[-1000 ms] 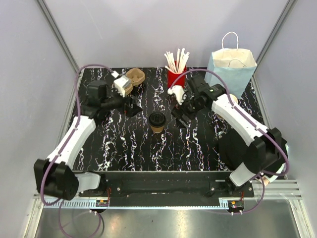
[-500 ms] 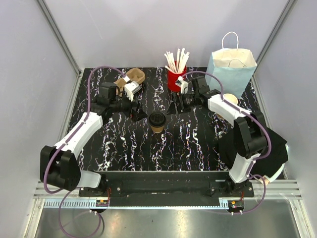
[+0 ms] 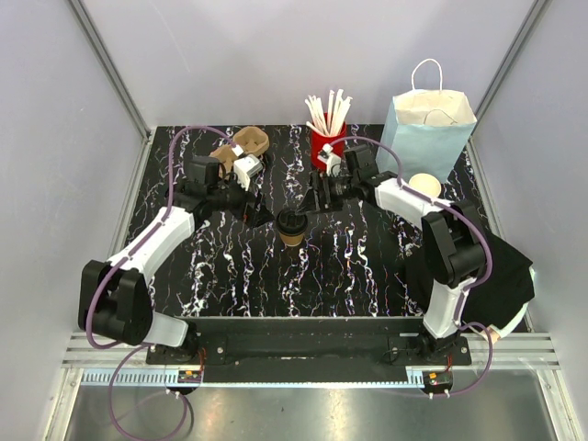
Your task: Pack the takeout coffee
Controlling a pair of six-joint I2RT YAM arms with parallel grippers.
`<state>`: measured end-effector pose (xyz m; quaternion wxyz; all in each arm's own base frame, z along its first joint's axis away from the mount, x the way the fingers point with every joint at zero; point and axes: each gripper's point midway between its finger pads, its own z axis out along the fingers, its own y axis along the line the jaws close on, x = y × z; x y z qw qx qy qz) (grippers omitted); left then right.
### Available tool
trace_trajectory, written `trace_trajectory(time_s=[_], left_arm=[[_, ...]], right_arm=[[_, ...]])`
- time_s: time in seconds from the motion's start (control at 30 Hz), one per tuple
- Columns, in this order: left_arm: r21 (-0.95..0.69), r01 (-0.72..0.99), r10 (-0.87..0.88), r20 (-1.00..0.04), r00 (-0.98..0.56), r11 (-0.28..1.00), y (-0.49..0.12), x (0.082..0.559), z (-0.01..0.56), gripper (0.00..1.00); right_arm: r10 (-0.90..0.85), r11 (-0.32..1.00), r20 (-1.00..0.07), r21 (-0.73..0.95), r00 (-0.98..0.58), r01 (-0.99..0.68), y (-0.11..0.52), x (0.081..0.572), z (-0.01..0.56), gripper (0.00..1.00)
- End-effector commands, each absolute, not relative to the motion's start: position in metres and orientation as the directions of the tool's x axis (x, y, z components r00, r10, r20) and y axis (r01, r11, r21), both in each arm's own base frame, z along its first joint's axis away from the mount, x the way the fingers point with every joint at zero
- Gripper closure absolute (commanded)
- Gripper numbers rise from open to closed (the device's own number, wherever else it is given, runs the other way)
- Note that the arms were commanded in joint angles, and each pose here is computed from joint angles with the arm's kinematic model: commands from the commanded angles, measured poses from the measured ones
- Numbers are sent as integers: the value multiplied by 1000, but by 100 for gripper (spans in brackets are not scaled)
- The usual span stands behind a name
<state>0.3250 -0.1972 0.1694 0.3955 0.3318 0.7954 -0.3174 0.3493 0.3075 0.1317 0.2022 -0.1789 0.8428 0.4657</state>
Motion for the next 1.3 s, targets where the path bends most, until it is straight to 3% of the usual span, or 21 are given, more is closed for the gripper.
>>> trace_trajectory(time_s=[0.0,0.63,1.0,1.27], left_arm=[[-226,804,261,-868,-422,550,-204,331,176,1],[-264,792,266,-844,-466,551,-208,328,157,1],[-278,790,280,-828,-485,547,-212,325,146,1],[-326,789,283,-806,-520,521,-216,321,137,1]], right_arm=[[-120,499,-526,701,-842,-509,322,352,128,12],[-149,519,-489,701,-860,-488,332,347,103,22],[-152,525,-469,708,-870,-473,333,347,94,42],[-161,523,-481,699,-862,-487,333,347,93,44]])
